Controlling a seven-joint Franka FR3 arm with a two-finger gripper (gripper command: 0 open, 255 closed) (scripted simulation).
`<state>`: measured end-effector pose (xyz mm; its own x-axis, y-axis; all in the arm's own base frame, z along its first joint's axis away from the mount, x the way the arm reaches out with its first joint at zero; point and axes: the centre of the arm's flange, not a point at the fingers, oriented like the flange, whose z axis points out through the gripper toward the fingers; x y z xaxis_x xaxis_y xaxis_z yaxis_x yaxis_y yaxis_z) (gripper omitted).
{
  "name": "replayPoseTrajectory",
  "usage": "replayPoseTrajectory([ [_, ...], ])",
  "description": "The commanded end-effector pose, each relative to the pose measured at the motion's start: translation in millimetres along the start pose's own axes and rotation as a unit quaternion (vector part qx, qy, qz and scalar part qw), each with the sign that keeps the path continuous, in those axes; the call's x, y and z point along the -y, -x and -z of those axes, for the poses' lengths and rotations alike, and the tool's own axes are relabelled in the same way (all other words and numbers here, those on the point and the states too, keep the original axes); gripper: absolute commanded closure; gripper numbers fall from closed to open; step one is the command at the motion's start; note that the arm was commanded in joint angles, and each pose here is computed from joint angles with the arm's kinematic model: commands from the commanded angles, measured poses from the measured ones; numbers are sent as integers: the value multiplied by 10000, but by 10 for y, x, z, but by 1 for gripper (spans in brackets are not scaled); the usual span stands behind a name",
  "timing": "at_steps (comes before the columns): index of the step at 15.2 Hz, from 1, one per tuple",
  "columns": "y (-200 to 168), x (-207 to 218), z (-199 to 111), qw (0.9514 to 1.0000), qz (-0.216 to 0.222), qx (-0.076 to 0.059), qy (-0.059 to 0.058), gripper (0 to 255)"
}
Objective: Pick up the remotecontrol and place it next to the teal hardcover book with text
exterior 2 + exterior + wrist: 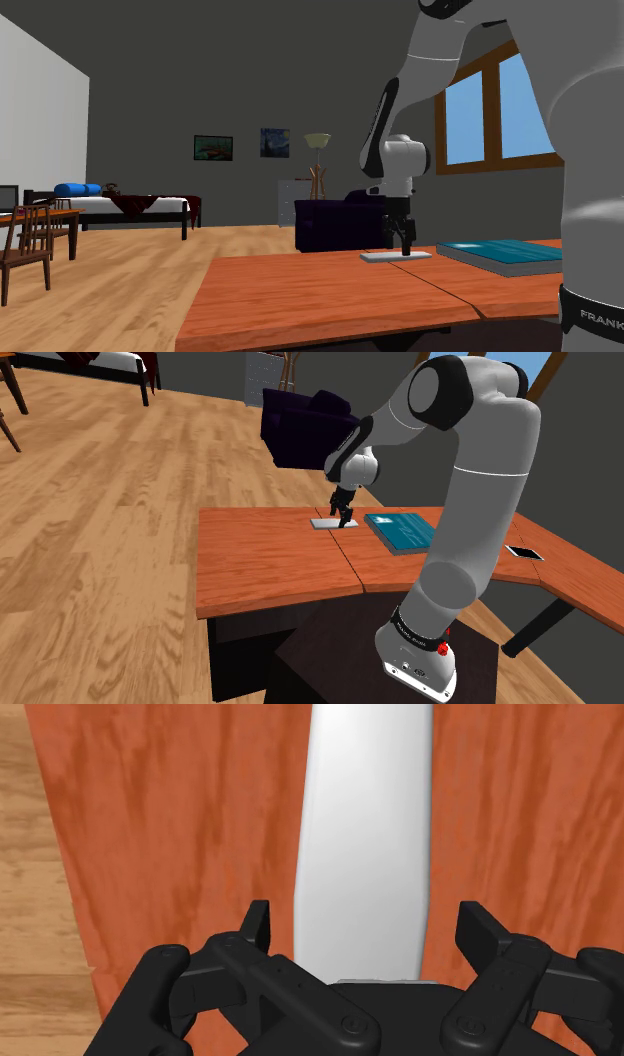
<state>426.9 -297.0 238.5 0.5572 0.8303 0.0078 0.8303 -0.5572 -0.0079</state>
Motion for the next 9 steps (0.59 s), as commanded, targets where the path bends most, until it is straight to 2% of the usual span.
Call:
replayPoseTrajectory([
  [1, 0, 0, 0, 10000, 0, 0, 0, 0],
  [5, 0, 0, 500, 10000, 0, 0, 0, 0],
  [9, 0, 0, 500, 10000, 0, 0, 0, 0],
])
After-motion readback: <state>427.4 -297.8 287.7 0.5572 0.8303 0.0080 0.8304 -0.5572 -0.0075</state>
